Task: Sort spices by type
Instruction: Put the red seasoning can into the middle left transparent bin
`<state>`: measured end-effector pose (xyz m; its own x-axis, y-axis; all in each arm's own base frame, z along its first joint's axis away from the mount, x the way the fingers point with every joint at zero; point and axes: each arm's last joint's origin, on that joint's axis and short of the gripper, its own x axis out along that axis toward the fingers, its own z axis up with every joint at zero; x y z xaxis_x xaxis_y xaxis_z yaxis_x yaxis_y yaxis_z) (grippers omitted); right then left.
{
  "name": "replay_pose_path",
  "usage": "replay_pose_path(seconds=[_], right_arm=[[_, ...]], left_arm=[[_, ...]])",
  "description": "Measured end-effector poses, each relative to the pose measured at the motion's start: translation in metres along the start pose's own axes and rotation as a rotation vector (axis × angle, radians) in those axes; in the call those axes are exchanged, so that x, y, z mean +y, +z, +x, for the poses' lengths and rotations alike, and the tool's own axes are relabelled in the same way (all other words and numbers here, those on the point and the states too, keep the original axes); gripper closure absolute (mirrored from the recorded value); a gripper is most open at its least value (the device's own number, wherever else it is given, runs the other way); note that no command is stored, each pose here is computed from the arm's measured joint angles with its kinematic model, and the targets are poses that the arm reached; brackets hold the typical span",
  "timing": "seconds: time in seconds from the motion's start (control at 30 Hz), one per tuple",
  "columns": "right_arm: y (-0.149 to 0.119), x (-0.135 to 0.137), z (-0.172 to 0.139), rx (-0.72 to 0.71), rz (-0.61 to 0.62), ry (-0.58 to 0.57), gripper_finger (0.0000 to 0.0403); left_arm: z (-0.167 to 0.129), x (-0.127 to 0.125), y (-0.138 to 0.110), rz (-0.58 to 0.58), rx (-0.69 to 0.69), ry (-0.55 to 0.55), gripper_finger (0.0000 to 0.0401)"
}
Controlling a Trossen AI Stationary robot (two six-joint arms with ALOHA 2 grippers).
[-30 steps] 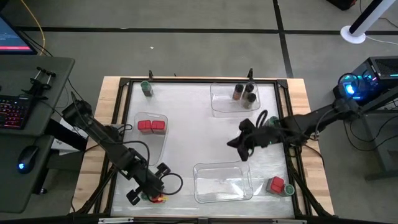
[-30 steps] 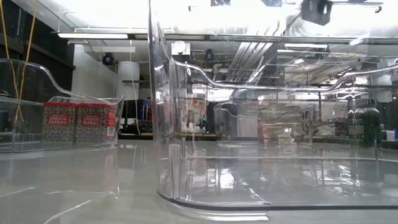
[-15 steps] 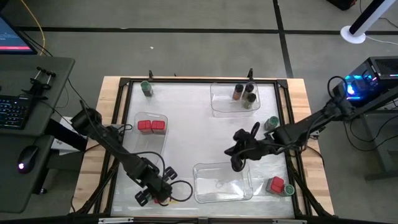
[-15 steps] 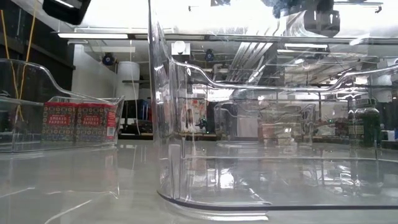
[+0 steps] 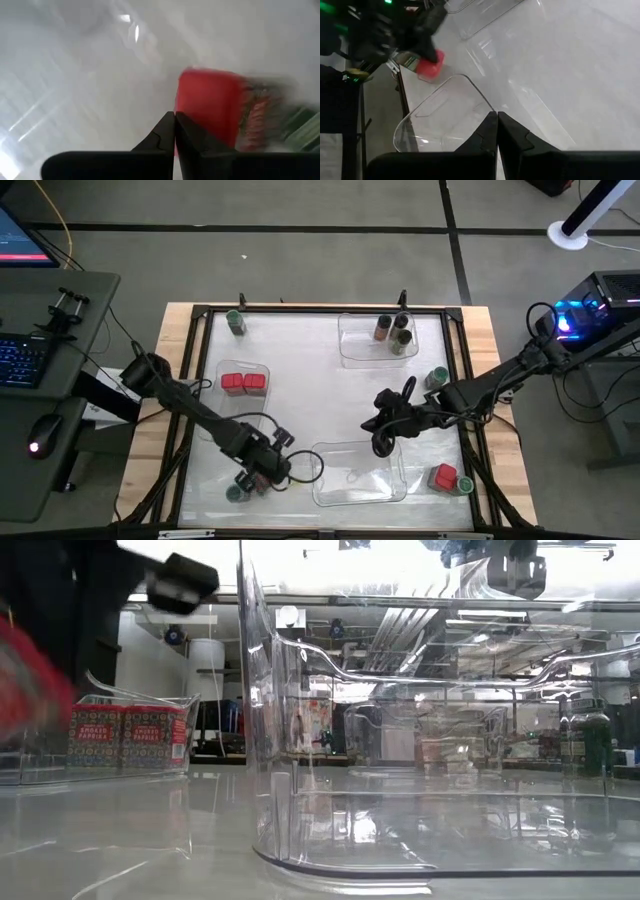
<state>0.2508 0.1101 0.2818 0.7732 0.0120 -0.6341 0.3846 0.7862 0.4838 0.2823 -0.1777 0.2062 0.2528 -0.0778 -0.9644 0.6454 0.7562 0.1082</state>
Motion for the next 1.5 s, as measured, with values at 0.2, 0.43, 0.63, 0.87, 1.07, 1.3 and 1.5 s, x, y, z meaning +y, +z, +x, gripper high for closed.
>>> replay_pose_path(seconds=[0.2,0.43,0.63,0.87,1.07,1.3,1.5], right_arm=[[0.0,0.0,0.0,0.005,0.0,0.004,0.0402],[0.0,0.0,0.0,0.007,-0.001,0.005,0.0402],[0.0,0.0,0.0,0.007,-0.019,0.004,0.0402],[0.0,0.0,0.0,0.007,-0.028,0.004,0.0402],[0.0,0.0,0.0,0.007,-0.046,0.003,0.0402],[0.0,0.0,0.0,0.007,-0.064,0.003,0.0402],[0.0,0.0,0.001,0.007,-0.061,0.003,0.0402]], left_arm=[[-0.001,0.037,-0.009,0.047,0.051,0.136,0.0401],[-0.036,0.06,-0.013,-0.105,-0.002,0.158,0.0401],[-0.053,0.046,-0.01,-0.201,-0.09,0.122,0.0401],[-0.048,-0.009,-0.002,-0.24,-0.111,-0.019,0.0401],[-0.031,-0.041,-0.011,-0.377,-0.068,-0.043,0.0401],[-0.012,-0.042,-0.013,-0.456,-0.026,-0.097,0.0401],[0.005,-0.036,-0.013,-0.429,0.032,-0.119,0.0401]])
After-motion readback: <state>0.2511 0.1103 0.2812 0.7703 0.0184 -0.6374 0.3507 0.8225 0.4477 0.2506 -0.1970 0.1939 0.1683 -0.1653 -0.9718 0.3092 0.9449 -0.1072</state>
